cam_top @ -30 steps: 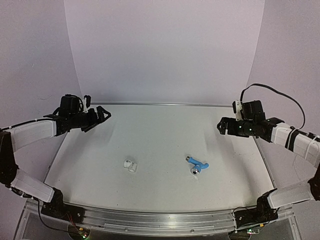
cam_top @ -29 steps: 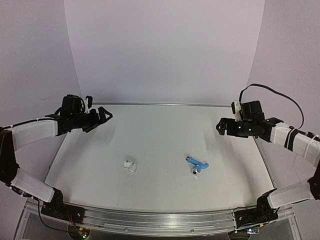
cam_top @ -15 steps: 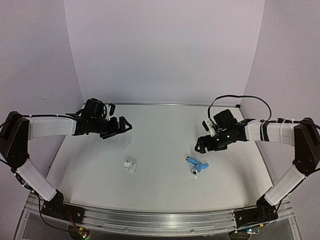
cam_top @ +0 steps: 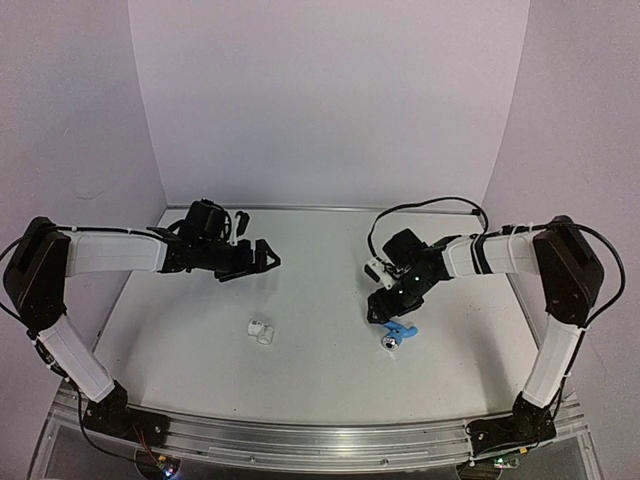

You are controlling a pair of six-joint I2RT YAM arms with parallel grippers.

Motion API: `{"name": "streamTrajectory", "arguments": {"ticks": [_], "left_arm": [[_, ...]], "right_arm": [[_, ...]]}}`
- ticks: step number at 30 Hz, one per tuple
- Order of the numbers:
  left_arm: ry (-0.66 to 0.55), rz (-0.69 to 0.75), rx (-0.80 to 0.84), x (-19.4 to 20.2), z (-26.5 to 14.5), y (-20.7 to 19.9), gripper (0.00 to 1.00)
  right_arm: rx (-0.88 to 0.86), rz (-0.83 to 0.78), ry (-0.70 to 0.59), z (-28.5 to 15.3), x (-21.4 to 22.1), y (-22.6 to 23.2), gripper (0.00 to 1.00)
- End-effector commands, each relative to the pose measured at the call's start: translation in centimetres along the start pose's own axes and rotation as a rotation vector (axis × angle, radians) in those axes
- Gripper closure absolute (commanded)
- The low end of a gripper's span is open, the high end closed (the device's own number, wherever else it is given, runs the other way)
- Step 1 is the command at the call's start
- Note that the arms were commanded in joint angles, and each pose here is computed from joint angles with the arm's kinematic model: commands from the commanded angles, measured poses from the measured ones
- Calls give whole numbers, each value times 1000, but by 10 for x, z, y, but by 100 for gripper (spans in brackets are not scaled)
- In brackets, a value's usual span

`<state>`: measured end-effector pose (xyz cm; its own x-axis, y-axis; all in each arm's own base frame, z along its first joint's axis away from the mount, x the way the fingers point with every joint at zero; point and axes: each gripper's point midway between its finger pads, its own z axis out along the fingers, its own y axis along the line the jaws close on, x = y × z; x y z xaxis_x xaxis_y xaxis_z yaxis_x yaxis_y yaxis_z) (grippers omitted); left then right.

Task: Install the water faucets

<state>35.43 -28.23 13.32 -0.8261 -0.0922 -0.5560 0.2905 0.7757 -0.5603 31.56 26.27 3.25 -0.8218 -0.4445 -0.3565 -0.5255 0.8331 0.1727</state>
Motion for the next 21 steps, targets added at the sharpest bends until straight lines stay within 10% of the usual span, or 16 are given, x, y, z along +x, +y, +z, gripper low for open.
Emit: {"name": "streamTrajectory", "arguments": {"ticks": [1,21], "left_arm": [[-41,22,12,-16,-1,-12,0],[-56,38,4,-18,-7,-18,0]], "right_arm": [[45,-40,34,4,3,-1,33],[129,-45,60,24,5,5,56]]}}
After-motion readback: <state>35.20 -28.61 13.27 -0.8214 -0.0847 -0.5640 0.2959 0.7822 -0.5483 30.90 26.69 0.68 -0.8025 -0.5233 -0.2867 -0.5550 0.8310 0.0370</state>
